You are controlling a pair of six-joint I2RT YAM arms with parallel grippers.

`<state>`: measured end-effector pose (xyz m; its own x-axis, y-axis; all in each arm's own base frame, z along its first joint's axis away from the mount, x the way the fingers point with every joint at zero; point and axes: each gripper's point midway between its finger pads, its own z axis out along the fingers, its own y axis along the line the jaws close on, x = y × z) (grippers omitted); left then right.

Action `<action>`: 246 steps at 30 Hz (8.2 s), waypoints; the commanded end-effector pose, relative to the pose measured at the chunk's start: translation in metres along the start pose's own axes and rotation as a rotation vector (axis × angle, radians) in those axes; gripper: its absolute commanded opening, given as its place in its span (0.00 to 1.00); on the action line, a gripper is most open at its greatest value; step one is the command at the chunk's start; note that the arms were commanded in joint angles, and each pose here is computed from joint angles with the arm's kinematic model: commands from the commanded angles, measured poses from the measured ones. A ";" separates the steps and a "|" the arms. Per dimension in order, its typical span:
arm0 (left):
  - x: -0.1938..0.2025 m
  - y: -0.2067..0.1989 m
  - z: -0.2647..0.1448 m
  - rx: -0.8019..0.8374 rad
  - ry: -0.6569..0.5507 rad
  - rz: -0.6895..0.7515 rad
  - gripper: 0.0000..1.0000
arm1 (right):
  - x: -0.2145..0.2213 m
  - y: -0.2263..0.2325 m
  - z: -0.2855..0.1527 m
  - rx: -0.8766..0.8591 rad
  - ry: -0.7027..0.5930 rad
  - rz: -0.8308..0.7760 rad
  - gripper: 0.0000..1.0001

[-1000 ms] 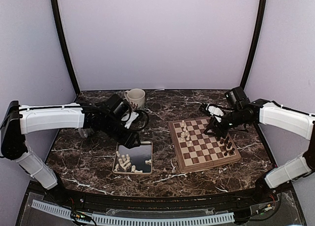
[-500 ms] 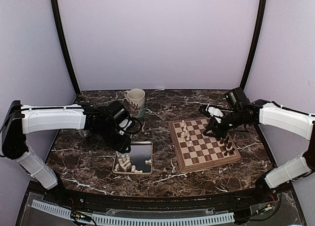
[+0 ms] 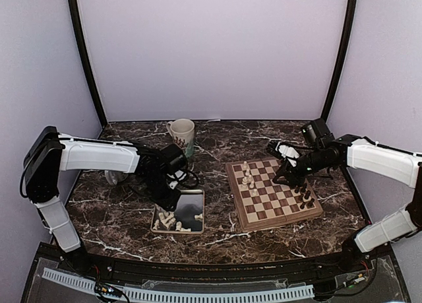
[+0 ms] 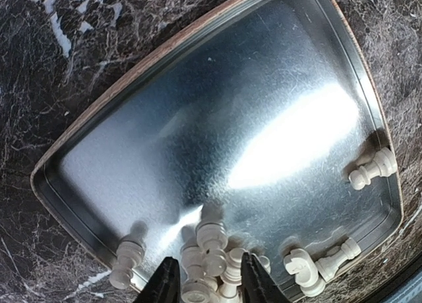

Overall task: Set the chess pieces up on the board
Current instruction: Pick up the pawn from the storage box, then place the pawn on the chessboard, then pick up the pawn from the chessboard, then place the pawn at f2, then pick up the rook from the storage box.

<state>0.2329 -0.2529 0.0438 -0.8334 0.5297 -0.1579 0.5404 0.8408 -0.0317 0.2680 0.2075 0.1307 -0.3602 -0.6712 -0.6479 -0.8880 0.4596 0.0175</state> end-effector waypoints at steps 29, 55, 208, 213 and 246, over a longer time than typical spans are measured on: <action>-0.064 -0.081 -0.067 0.200 -0.207 0.207 0.11 | 0.004 -0.015 0.004 0.067 0.022 0.016 0.31; -0.141 -0.204 -0.022 0.310 -0.292 0.401 0.12 | 0.010 -0.058 -0.018 0.174 -0.026 0.157 0.32; -0.175 0.028 -0.149 0.057 -0.720 0.052 0.61 | 0.018 0.041 0.077 -0.117 0.418 -0.200 0.21; -0.175 0.030 -0.147 0.042 -0.713 0.053 0.61 | 0.010 0.040 0.060 -0.102 0.392 -0.189 0.22; 0.014 0.007 -0.036 0.017 0.046 -0.082 0.50 | 0.011 0.003 0.001 0.027 0.019 -0.035 0.28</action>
<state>0.2394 -0.2361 0.0916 -0.8795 0.4275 -0.2091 0.4473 0.8926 -0.0562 0.2591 0.2026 0.1150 -0.3589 -0.7170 -0.5976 -0.8954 0.4453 0.0035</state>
